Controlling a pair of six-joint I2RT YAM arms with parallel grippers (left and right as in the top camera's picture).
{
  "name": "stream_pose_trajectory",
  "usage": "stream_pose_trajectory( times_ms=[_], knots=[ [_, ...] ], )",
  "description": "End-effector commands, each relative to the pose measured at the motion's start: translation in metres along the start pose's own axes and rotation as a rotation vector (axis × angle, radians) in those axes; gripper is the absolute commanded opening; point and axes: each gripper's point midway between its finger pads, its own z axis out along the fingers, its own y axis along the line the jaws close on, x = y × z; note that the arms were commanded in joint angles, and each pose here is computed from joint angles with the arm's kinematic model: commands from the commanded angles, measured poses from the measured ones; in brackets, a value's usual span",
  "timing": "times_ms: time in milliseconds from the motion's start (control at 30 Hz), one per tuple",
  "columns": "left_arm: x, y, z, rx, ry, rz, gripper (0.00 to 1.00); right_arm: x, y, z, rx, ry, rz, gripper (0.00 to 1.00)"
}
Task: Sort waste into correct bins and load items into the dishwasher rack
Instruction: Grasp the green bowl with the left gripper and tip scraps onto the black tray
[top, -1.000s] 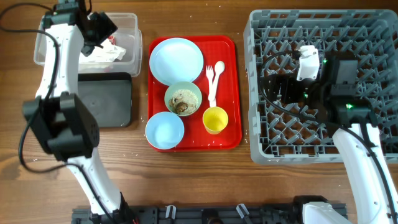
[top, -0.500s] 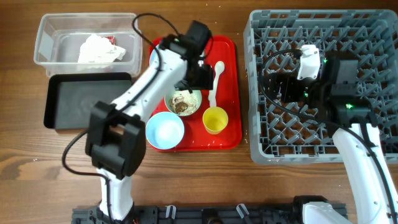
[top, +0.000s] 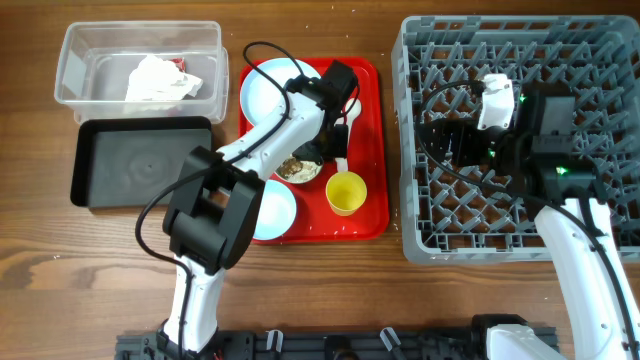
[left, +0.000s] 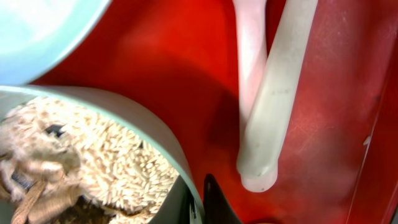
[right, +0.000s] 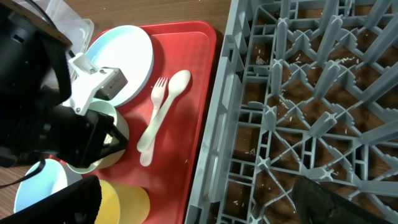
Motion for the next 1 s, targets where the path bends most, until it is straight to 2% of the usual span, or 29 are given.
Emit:
stream_pose_trajectory(
  times_ms=[0, 200, 300, 400, 500, 567, 667, 800, 867, 967],
  knots=[
    [0.000, -0.001, -0.003, 0.008, 0.009, 0.001, 0.04, -0.007, 0.003, -0.001, -0.019, -0.009, 0.008, 1.00],
    [-0.012, 0.004, -0.091, 0.090, -0.107, -0.032, 0.04, -0.007, 0.003, -0.001, -0.019, -0.010, 0.008, 1.00],
    [-0.007, 0.040, -0.120, 0.096, -0.098, -0.118, 0.04, -0.007, 0.003, -0.001, -0.019, -0.010, 0.008, 1.00],
    [-0.004, 0.110, -0.145, 0.156, -0.062, -0.233, 0.04, -0.007, 0.003, -0.001, -0.019, -0.010, 0.008, 1.00],
    [0.004, 0.152, -0.150, 0.305, -0.020, -0.255, 0.04, -0.006, 0.003, -0.001, -0.018, -0.006, 0.008, 1.00],
    [0.004, 0.192, -0.155, 0.510, -0.079, -0.287, 0.04, -0.007, 0.003, -0.001, -0.018, -0.009, 0.008, 1.00],
    [0.003, 0.226, -0.154, 0.748, -0.206, -0.354, 0.04, -0.007, 0.003, -0.001, -0.019, -0.012, 0.007, 1.00],
    [0.012, 0.270, -0.145, 0.934, -0.359, -0.498, 0.04, -0.007, 0.003, -0.001, -0.019, -0.012, 0.007, 1.00],
    [0.016, 0.289, -0.149, 1.025, -0.457, -0.540, 0.04, -0.007, 0.003, -0.001, -0.019, -0.009, 0.008, 1.00],
    [0.020, 0.301, -0.157, 1.090, -0.526, -0.566, 0.04, -0.006, 0.003, -0.001, -0.019, -0.008, 0.008, 1.00]
  ],
)
